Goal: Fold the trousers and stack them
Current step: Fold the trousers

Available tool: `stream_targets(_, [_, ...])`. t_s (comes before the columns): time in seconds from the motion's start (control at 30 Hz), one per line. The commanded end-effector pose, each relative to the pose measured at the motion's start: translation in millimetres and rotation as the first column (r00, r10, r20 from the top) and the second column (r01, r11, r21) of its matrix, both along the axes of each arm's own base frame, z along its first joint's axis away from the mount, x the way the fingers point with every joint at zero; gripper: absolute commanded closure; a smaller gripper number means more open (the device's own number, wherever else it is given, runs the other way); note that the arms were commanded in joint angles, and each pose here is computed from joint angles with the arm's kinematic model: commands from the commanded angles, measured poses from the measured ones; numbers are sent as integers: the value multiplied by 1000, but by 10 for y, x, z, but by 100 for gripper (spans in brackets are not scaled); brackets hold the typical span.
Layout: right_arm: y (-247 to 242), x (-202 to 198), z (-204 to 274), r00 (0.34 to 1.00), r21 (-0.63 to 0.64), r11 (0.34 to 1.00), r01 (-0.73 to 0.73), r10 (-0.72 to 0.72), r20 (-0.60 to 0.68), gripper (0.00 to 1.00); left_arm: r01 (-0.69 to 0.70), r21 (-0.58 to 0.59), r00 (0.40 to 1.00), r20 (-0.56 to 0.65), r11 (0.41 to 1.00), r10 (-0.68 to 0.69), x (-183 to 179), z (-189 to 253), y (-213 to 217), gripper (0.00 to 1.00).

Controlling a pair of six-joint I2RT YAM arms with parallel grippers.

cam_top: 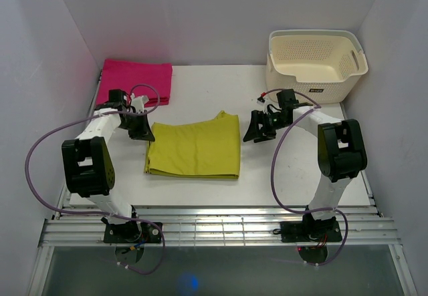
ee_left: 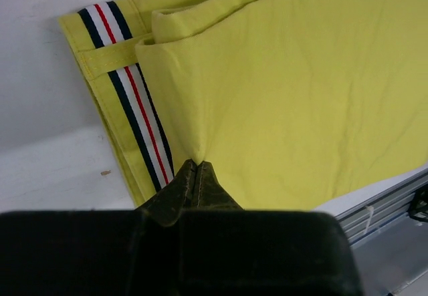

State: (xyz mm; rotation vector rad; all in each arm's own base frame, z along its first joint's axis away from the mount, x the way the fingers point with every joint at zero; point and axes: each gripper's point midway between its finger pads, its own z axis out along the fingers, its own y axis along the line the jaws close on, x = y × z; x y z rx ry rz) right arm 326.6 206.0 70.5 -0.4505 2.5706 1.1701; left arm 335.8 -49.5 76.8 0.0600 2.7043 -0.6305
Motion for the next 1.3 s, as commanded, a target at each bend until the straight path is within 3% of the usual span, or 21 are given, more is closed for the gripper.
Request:
stream_targets(0.0, [-45, 29, 184, 999, 11, 1000, -9, 9, 44, 22, -4, -38, 996, 85, 999, 7, 134, 414, -54, 100])
stream_targets(0.13, [-68, 15, 213, 999, 12, 1000, -12, 11, 44, 22, -28, -41, 993, 117, 999, 33, 174, 509, 71, 100])
stream_targets(0.43, [-4, -29, 338, 997, 70, 996, -51, 47, 62, 25, -116, -76, 993, 9, 990, 117, 115, -291, 446, 100])
stream_targets(0.53, [106, -90, 454, 989, 150, 981, -126, 113, 93, 37, -116, -111, 993, -33, 987, 113, 126, -551, 494, 100])
stream_targets(0.63, [258, -186, 589, 975, 230, 951, -206, 181, 127, 44, -99, -195, 994, -62, 976, 88, 119, -696, 464, 100])
stream_targets(0.8, [593, -300, 674, 945, 260, 915, -308, 263, 192, 53, -107, -297, 991, -104, 949, 79, 71, -829, 406, 100])
stream_targets(0.93, [848, -341, 572, 919, 149, 923, -356, 316, 236, 54, -108, -342, 991, -108, 934, 75, 46, -778, 336, 100])
stream_targets(1.13, [798, 149, 805, 897, -27, 964, -266, 258, 360, 50, -77, -397, 994, -105, 915, 38, -42, -557, -51, 100])
stream_targets(1.23, [837, 246, 953, 892, -30, 968, -251, 243, 382, 45, -66, -446, 993, -119, 893, 14, -118, -421, -399, 100])
stream_targets(1.27, [872, 249, 985, 896, -18, 969, -246, 235, 377, 44, -53, -464, 996, -92, 884, 11, -88, -344, -458, 95])
